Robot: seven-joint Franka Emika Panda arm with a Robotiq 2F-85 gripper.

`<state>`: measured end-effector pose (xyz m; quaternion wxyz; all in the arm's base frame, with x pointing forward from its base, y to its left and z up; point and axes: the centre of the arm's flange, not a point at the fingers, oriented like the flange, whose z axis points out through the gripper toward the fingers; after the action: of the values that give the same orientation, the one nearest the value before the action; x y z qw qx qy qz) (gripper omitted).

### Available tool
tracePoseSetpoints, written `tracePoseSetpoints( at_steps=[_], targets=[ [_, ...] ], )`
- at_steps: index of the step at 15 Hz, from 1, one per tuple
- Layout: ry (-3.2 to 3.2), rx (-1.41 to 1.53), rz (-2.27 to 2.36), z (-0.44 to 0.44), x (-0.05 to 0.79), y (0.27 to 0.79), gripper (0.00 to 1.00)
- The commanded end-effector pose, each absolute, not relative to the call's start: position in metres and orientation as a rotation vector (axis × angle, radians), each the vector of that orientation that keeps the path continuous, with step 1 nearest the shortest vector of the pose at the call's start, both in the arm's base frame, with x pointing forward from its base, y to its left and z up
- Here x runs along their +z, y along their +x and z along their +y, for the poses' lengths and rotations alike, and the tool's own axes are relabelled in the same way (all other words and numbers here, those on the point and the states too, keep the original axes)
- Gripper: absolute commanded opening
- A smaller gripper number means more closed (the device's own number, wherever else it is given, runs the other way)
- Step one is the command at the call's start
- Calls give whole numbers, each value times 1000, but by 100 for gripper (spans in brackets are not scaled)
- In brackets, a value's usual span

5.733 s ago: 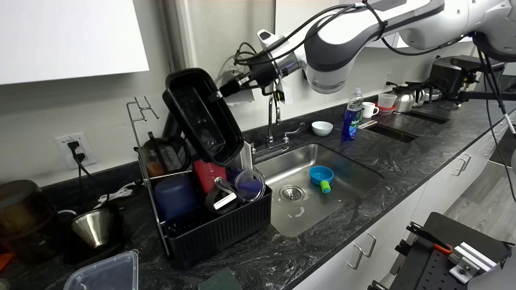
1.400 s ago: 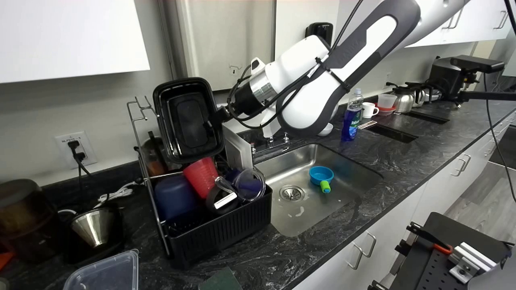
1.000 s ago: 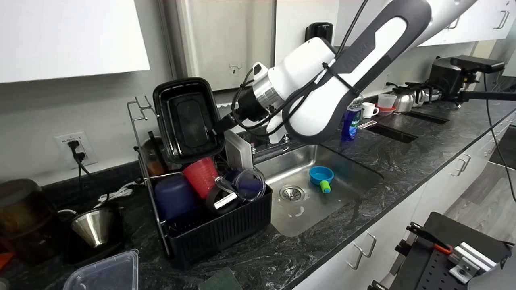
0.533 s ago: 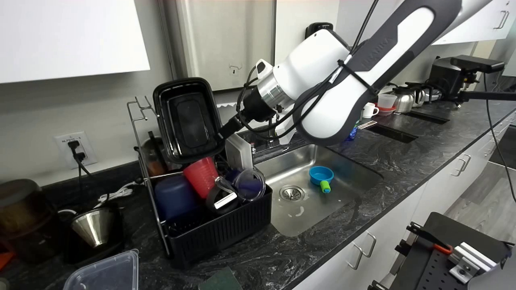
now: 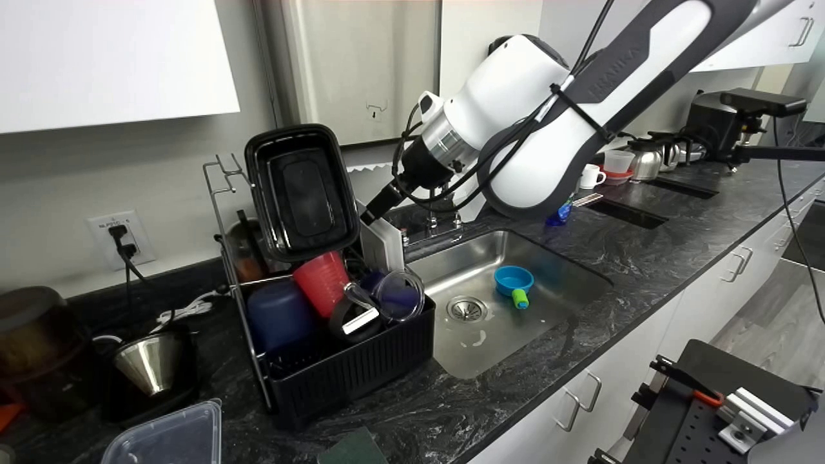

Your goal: Put the black dish in the sink onto the rack

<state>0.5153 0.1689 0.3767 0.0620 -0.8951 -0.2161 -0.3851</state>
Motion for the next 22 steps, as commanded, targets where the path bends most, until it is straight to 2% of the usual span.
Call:
tracePoseSetpoints(
  at_steps=[1, 15, 22],
  targets=[
    [-2751, -1124, -617, 148, 389, 507, 100],
    [-2805, -1117, -464, 103, 391, 513, 100],
    [-2891, -1061, -286, 47, 382, 522, 100]
  ],
)
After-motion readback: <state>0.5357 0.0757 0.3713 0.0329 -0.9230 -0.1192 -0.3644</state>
